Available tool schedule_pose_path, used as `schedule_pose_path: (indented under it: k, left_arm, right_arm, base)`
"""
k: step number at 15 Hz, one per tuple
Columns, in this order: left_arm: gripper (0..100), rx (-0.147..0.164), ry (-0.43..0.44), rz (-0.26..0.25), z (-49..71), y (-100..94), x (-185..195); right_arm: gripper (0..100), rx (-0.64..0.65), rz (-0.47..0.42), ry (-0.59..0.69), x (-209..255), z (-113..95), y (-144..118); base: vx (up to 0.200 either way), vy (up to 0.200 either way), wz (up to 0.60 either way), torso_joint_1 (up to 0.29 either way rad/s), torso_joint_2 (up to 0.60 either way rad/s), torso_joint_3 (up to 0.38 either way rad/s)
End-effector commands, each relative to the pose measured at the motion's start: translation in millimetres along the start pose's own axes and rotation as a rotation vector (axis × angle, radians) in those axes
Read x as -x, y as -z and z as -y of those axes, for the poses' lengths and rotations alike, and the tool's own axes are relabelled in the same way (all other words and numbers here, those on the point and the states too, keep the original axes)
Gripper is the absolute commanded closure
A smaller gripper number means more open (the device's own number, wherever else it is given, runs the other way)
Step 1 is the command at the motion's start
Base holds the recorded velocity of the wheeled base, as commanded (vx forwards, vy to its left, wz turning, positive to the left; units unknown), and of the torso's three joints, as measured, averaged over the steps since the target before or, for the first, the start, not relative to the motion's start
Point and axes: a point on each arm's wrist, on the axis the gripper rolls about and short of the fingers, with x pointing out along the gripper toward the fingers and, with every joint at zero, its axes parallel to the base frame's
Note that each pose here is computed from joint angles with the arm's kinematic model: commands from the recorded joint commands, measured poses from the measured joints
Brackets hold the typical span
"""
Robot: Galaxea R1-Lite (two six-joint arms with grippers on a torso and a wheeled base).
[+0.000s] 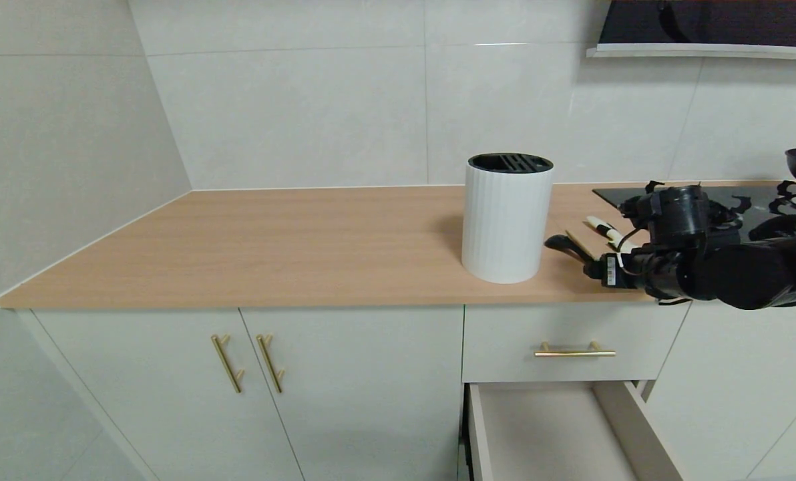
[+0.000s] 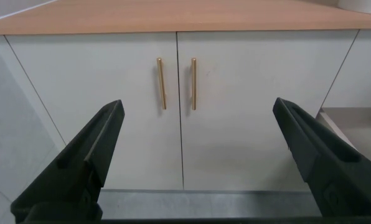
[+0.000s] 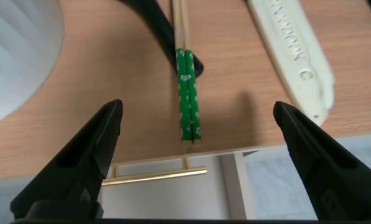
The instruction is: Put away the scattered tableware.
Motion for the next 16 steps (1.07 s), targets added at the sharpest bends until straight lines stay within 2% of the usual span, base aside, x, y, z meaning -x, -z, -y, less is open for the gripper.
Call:
schedule_pose_path:
  k: [1,5,6,16]
  left_arm:
    - [0,0.000,0.000,0.000,0.0,0.0,0.0]
    - [0,0.000,0.000,0.000,0.0,0.0,0.0]
    - [0,0.000,0.000,0.000,0.0,0.0,0.0]
    - [0,0.000,0.000,0.000,0.0,0.0,0.0]
  right_arm:
    - [0,0.003,-0.008,0.000,-2.3,-0.6,2.0]
    - [0,0.006,-0.019,0.000,-5.6,-1.3,4.7]
    - [100,0.006,-0.020,0.001,-6.1,-1.4,5.1]
    - [100,0.003,-0.015,0.002,-3.8,-0.8,3.8]
  base:
    - [0.000,0.000,0.00,0.000,0.00,0.000]
    - [0.000,0.000,0.00,0.000,0.00,0.000]
    - [0.000,0.000,0.00,0.000,0.00,0.000]
    - [0.000,0.000,0.00,0.000,0.00,0.000]
